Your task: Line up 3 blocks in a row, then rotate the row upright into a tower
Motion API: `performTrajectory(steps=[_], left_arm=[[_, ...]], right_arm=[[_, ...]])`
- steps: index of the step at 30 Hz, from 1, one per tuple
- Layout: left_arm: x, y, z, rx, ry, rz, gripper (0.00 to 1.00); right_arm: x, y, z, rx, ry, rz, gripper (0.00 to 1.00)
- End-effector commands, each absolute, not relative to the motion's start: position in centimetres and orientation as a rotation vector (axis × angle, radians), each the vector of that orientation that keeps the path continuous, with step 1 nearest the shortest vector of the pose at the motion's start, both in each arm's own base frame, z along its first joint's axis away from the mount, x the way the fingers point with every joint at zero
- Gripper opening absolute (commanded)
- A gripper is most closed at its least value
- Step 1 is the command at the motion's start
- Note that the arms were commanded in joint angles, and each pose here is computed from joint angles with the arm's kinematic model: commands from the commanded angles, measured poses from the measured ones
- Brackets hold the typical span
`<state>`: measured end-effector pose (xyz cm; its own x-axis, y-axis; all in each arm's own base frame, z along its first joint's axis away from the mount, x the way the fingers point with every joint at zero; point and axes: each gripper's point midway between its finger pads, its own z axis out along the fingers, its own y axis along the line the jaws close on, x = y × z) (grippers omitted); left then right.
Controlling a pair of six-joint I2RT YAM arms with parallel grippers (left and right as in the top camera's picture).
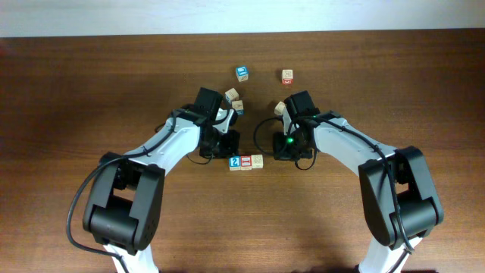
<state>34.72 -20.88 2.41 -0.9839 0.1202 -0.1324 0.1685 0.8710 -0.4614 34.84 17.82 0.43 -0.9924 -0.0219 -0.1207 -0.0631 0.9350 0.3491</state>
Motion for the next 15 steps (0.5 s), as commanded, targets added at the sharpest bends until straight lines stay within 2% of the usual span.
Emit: performTrajectory(steps=[1,5,7,10,13,15], left_arm=[[34.3,-21.4,2.2,0.277,2.942,-0.762,0.0],[34.6,-21.4,2.3,0.279,2.93,-0.758,0.0],[36.4,-20.6,2.6,0.255,2.886,-0.69,0.0],[40.9,-15.5,6.6,0.075,2.861,-0.55,0.0],[41.8,-10.1,8.6,-0.081,2.909,-0.302,0.0],[41.8,-6.5,8.3,-0.24,2.917,-0.145,0.0]], right_arm=[[34.6,17.6,-0.1,-0.064,2.992,0.519,0.04],[34.6,17.6,-0.1,-0.065,2.992,0.519,0.04],[34.6,17.6,-0.1,-0.064,2.992,0.519,0.04],[34.6,17.7,-0.1,-0.064,2.991,0.521,0.04],[34.0,18.1,1.1,-0.016,3.005,0.557,0.04],[33.2,18.7,3.9,0.024,2.999,0.55,0.04]])
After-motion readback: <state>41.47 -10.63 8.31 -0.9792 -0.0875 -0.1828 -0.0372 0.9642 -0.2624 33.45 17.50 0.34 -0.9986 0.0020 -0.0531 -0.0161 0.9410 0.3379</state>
